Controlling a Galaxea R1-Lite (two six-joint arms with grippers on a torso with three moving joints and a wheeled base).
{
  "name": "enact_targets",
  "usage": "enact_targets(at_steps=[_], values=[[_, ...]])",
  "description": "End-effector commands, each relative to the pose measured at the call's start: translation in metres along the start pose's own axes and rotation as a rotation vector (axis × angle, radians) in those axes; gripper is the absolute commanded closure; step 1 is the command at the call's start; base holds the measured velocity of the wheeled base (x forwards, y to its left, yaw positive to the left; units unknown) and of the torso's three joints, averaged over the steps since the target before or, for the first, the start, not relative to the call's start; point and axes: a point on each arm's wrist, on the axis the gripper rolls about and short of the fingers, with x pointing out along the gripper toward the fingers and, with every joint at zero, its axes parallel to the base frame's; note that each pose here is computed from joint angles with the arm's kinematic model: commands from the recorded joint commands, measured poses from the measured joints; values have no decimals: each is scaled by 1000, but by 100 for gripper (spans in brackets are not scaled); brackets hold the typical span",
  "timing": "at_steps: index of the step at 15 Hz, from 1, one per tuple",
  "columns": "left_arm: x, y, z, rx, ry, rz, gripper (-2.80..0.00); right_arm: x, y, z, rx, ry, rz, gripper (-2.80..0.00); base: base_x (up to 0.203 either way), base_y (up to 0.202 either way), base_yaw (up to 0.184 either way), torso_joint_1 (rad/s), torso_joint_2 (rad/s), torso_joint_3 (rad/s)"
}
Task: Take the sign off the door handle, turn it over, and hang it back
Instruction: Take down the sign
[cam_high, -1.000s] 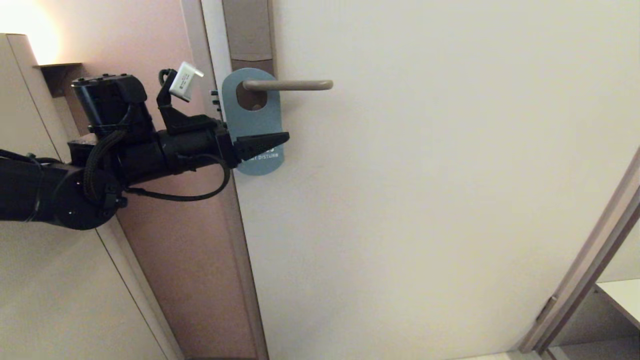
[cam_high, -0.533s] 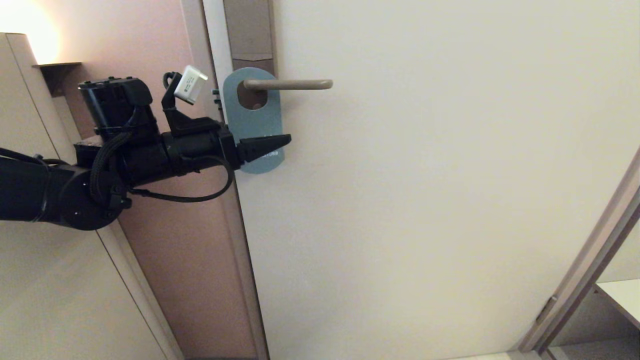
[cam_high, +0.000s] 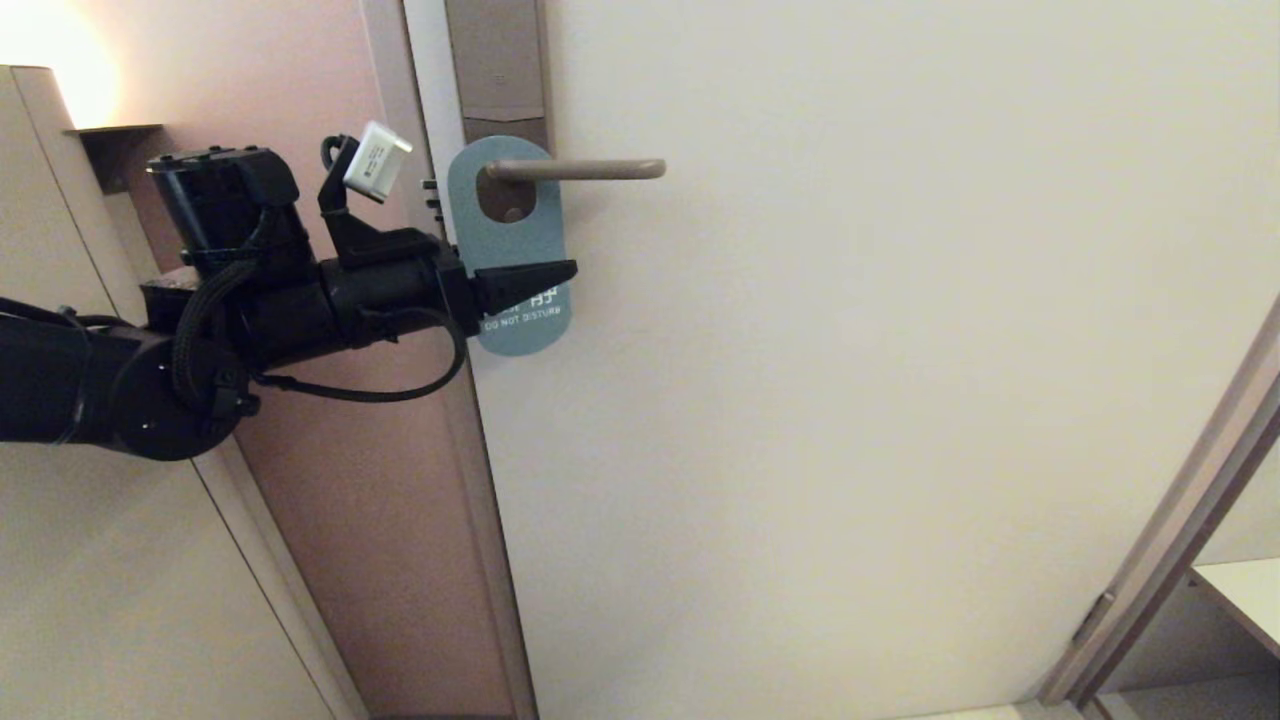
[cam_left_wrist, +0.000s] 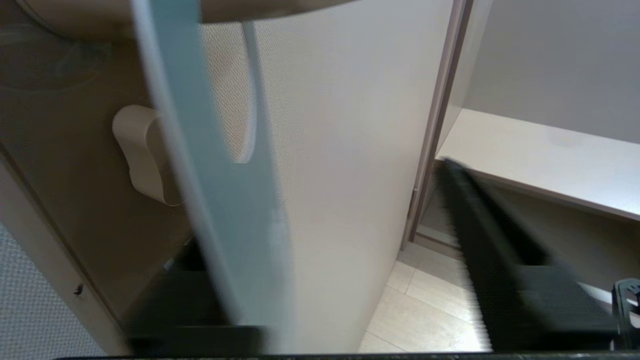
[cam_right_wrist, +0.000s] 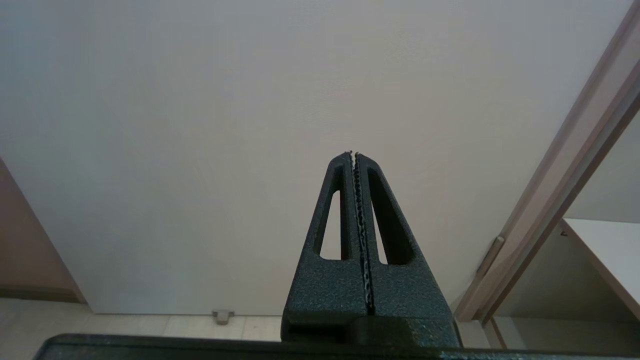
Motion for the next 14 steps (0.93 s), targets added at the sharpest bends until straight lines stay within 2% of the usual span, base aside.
enact_targets(at_steps=[1,10,14], values=[[-2,-2,4,5,-10,-5,0,0,0,0,-1,0,1,0,0,0,0,0,0,0],[-9,-17,20,31,-42,-13,0,0,0,0,-1,0,-1,0,0,0,0,0,0,0],[-5,-26,24,38,-56,9,0,0,0,0,-1,0,-1,0,0,0,0,0,0,0]])
